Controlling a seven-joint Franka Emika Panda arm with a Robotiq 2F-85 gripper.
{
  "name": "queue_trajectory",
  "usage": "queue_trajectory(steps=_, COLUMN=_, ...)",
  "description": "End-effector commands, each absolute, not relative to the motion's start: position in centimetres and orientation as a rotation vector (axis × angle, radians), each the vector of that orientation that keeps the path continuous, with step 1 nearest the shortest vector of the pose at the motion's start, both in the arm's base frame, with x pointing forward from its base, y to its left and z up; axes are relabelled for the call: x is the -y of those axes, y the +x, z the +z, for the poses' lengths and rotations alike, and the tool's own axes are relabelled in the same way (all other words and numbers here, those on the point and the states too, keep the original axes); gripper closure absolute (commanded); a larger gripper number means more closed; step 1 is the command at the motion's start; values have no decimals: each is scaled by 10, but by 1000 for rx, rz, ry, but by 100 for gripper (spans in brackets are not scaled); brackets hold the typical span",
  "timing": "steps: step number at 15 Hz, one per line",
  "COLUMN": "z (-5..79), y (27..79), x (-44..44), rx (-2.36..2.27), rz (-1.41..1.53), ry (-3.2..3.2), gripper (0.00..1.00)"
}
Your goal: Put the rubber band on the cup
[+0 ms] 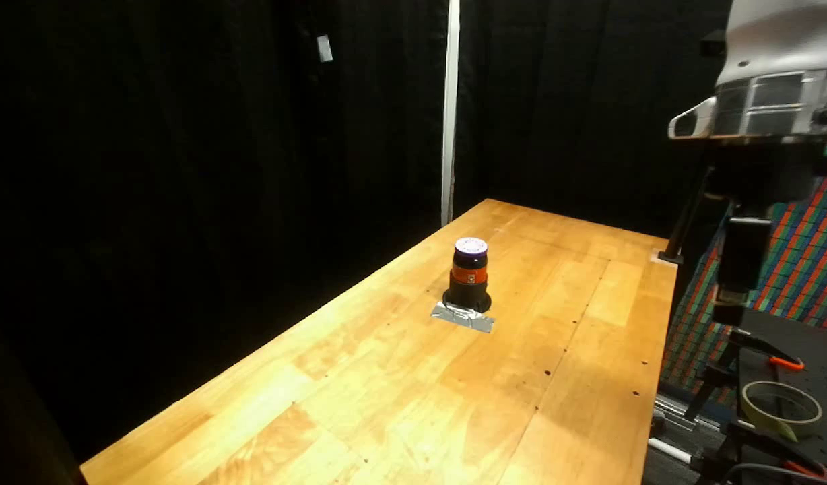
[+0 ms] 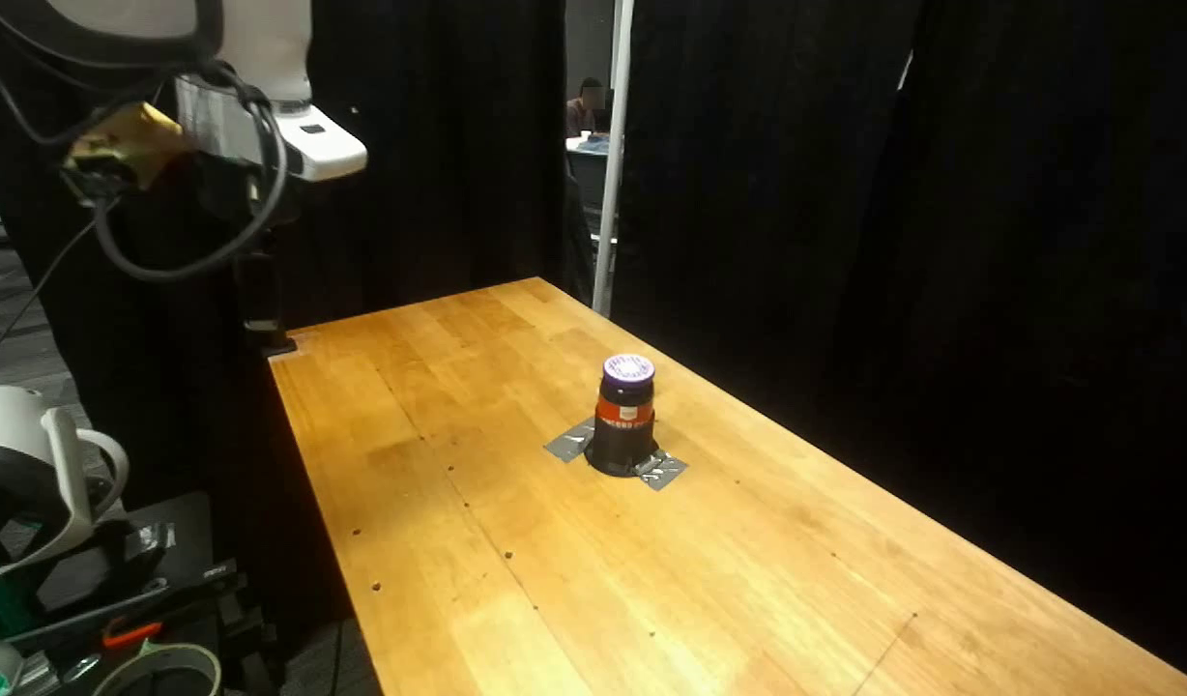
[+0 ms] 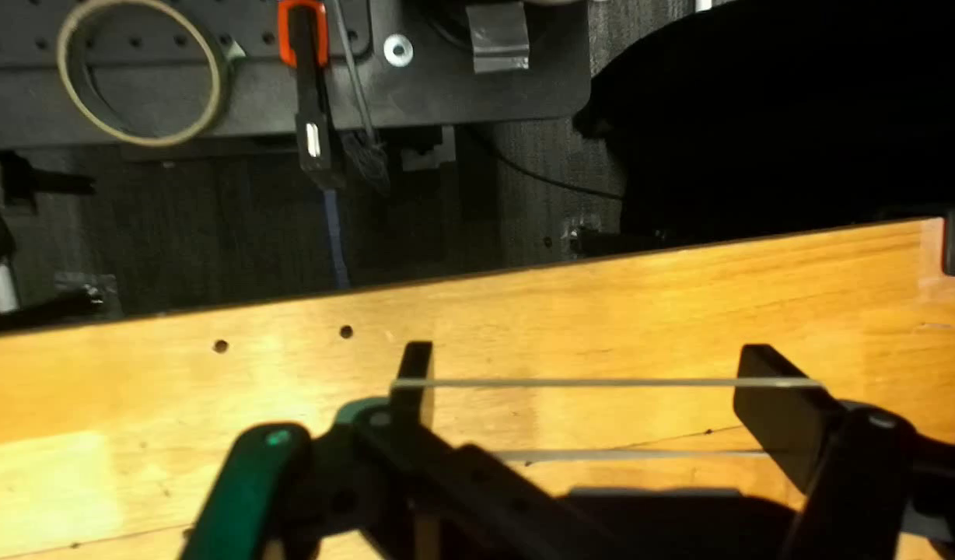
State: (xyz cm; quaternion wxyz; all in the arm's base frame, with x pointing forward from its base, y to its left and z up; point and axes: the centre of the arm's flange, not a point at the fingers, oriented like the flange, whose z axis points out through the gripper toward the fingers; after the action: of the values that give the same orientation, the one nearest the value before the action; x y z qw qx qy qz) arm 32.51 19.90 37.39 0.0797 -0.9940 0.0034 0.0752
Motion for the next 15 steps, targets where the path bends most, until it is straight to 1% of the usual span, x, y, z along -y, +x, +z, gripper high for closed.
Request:
queue_trajectory(steps=1, z=328, y=396, x=-232, rx=184, rz=250, ry=-2884, gripper=0)
queue_trajectory(steps=4, z=309, y=441, x=-246, rx=231, rz=148, ry=-2914, gripper=0)
queue_trajectory(steps=9, z=283, y=536, x=-257, rx=265, rz=-10, ry=-3003, gripper=0)
queue_trajectory(steps=11, z=275, y=577, x=-252, rx=269, rz=-46, ry=-3044, gripper=0)
queue_trajectory(steps=15, z=285, y=651, x=-229, rx=277, rz=-128, ry=-3116, gripper=0)
